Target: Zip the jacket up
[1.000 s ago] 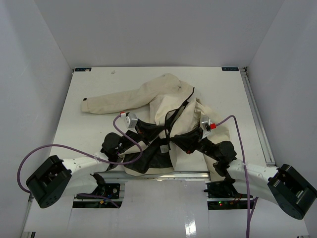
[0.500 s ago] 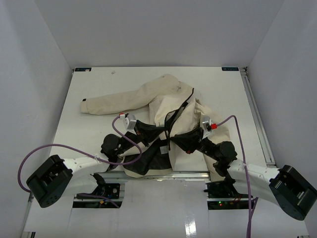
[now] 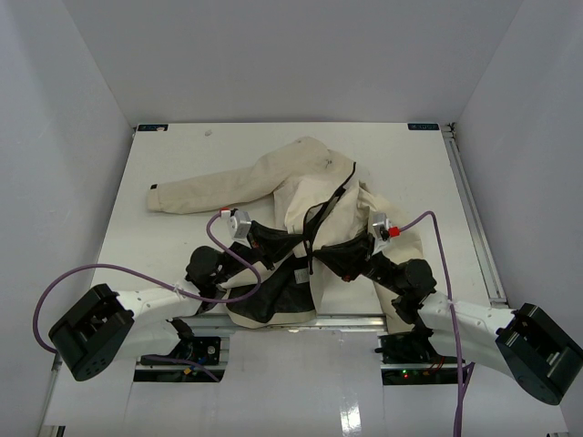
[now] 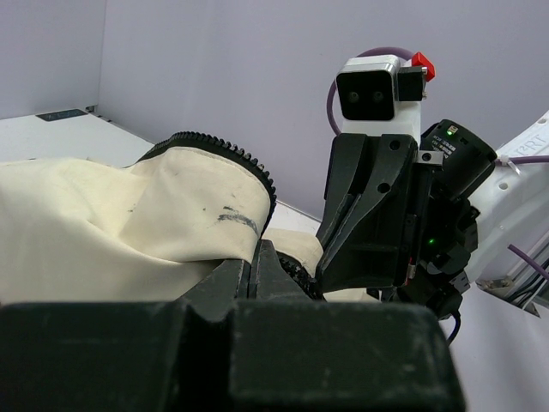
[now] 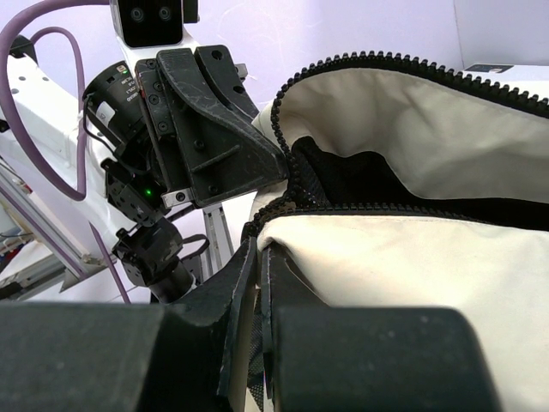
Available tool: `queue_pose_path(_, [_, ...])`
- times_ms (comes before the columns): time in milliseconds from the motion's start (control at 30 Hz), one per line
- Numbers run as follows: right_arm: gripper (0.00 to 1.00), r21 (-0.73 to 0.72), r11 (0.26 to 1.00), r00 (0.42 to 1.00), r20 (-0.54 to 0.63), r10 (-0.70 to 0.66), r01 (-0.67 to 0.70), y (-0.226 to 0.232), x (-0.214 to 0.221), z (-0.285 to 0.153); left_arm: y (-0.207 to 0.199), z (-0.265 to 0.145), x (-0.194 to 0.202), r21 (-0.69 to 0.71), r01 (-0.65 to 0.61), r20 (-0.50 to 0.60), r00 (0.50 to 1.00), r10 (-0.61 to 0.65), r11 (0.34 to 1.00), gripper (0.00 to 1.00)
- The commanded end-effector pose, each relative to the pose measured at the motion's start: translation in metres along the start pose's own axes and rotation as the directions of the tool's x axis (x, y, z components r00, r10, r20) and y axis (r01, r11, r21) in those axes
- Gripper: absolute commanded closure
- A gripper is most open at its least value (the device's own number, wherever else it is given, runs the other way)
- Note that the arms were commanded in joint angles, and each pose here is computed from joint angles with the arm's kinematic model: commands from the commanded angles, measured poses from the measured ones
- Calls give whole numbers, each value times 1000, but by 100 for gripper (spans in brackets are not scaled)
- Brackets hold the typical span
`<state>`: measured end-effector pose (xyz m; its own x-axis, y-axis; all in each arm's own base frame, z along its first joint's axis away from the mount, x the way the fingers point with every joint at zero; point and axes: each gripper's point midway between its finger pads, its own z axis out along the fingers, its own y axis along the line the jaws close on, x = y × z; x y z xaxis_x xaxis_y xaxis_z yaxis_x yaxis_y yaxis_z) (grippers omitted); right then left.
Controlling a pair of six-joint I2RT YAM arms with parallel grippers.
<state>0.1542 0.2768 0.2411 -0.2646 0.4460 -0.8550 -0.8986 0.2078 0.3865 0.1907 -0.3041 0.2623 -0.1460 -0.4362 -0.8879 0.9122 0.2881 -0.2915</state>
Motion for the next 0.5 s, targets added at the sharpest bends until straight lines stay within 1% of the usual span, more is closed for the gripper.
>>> queue_pose_path(0, [92,-28,997,990,122,-75,79,11,-39,12,-10,-1,-4,47,-28,3,1000,28,999,100])
queue_pose_path(133, [92,-22,996,989,120,-81,85,11,-41,15,-6,-2,0,32,-35,-8,999,35,999,100])
queue_pose_path(267, [92,14,997,993,88,-81,81,4,-36,14,-6,-3,0,33,-36,-4,999,36,999,100])
queue_pose_path(467, [92,75,996,999,-11,-51,52,-10,-21,19,-8,-1,-2,41,-36,-6,999,37,998,100])
